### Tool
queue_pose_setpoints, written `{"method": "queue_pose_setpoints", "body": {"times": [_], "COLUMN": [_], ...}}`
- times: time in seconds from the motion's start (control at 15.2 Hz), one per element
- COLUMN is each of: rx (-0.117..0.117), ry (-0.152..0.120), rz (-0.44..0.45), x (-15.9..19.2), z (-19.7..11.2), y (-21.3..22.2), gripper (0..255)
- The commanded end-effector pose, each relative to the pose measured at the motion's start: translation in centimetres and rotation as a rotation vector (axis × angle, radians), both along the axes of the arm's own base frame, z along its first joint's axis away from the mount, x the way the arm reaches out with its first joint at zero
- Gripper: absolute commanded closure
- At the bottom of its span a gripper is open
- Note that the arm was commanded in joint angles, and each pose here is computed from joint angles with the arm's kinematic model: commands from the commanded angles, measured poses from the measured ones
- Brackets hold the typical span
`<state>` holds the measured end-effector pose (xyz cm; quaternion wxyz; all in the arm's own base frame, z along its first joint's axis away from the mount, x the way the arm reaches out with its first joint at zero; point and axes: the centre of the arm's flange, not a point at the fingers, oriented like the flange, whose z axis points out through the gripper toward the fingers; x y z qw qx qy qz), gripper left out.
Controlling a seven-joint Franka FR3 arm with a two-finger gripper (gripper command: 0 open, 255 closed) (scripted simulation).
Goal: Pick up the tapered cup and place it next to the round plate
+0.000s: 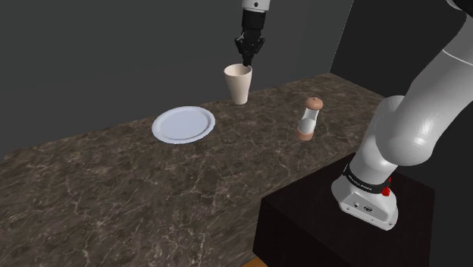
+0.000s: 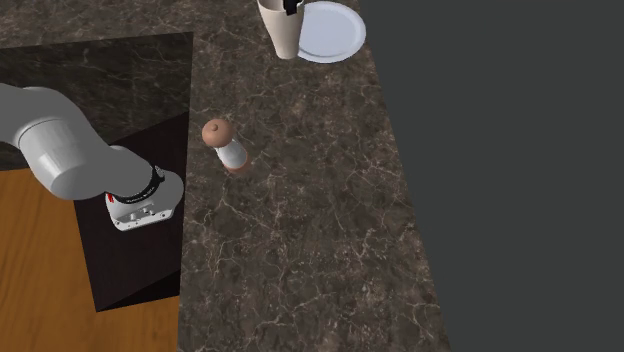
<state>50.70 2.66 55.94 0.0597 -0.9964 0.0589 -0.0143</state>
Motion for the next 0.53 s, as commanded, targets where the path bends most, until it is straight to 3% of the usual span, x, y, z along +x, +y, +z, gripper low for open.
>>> {"method": "queue_pose_setpoints", "body": {"times": [0.0, 0.46], "rx": [0.000, 0.000], "ry": [0.000, 0.000], "rz": [-0.002, -0.002], "x": [-0.1, -0.5], "z": [0.5, 2.1], "y": [2.5, 11.1], "gripper": [255, 255]}}
